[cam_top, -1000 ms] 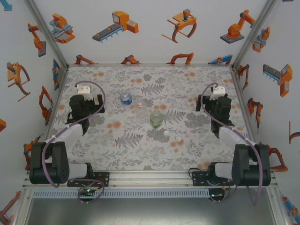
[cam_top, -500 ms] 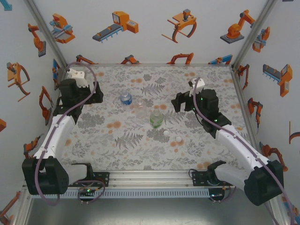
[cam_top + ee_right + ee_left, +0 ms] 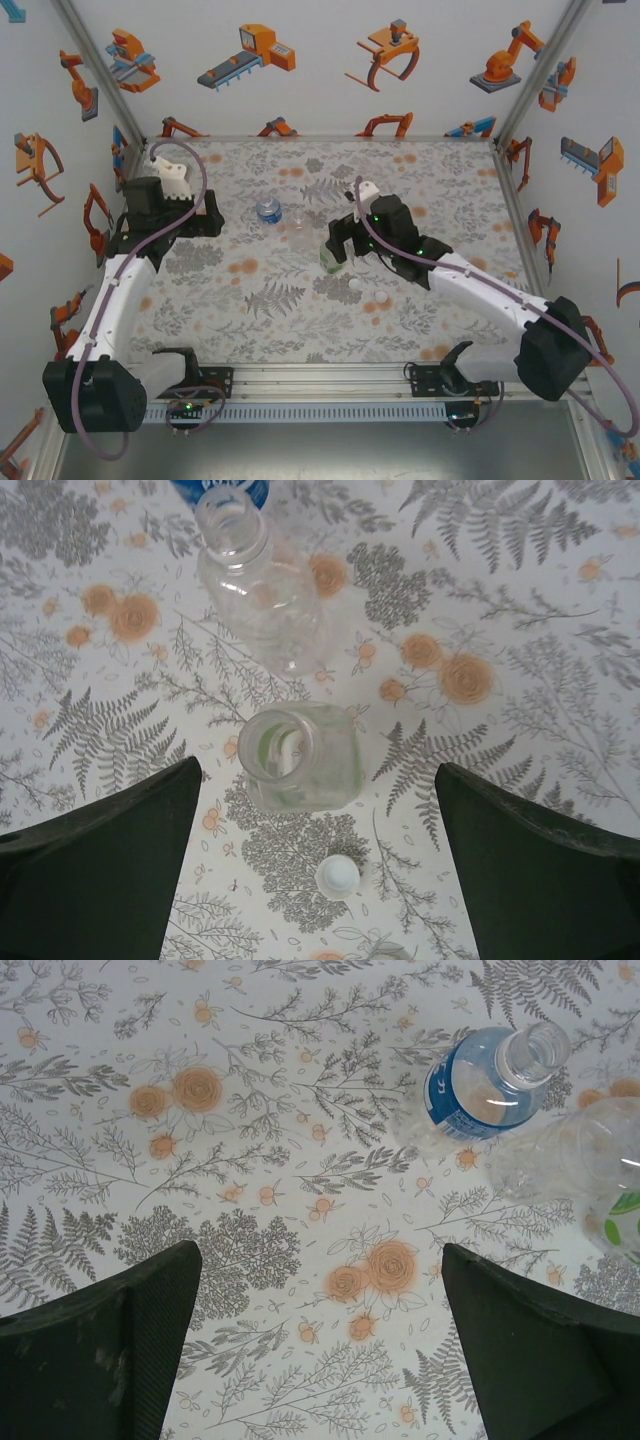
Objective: Screw on the bottle caps
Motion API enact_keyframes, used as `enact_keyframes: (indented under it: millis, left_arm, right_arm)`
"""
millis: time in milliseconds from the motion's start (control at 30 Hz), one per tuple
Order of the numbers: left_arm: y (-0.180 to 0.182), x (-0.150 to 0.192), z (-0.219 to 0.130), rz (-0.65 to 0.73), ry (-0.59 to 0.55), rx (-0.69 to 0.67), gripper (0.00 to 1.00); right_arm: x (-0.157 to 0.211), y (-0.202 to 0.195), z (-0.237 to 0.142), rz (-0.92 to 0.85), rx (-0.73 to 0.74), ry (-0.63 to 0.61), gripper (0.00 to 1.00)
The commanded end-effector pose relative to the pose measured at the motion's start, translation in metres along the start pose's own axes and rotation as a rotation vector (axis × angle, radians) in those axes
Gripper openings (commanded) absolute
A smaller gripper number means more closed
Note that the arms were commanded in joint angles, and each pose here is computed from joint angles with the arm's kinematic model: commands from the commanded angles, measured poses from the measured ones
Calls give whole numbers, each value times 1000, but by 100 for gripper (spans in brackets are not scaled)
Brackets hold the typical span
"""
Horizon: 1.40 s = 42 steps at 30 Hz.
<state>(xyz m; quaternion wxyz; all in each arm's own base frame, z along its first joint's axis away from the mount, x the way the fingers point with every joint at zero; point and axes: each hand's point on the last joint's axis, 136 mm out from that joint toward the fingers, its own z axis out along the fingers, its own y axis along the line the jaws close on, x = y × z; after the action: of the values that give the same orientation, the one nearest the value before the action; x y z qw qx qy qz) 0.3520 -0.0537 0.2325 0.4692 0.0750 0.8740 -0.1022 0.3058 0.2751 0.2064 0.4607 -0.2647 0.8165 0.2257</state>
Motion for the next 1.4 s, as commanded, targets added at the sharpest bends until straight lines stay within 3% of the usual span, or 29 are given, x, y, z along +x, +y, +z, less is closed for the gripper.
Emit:
enact_keyframes:
  millis: [0, 400, 833, 1100, 1367]
  left_arm:
    - [3, -11, -6, 4, -55, -10, 97]
    - [3, -13, -4, -38, -60, 9, 98]
    - [-8, -7, -5, 21, -69, 56, 97]
    - [-50, -6, -7, 65, -51, 253, 97]
    - [-112, -33, -26, 93, -105, 589, 98]
  right_arm:
    - [-14, 6, 11, -27, 1, -53, 89]
    - [34, 18, 58, -43, -30, 26, 83]
    - [49, 11, 63, -42, 5, 50, 63]
    - [30, 7, 43, -50, 38, 25, 54]
    - [-11, -14, 6, -21, 4, -2, 44]
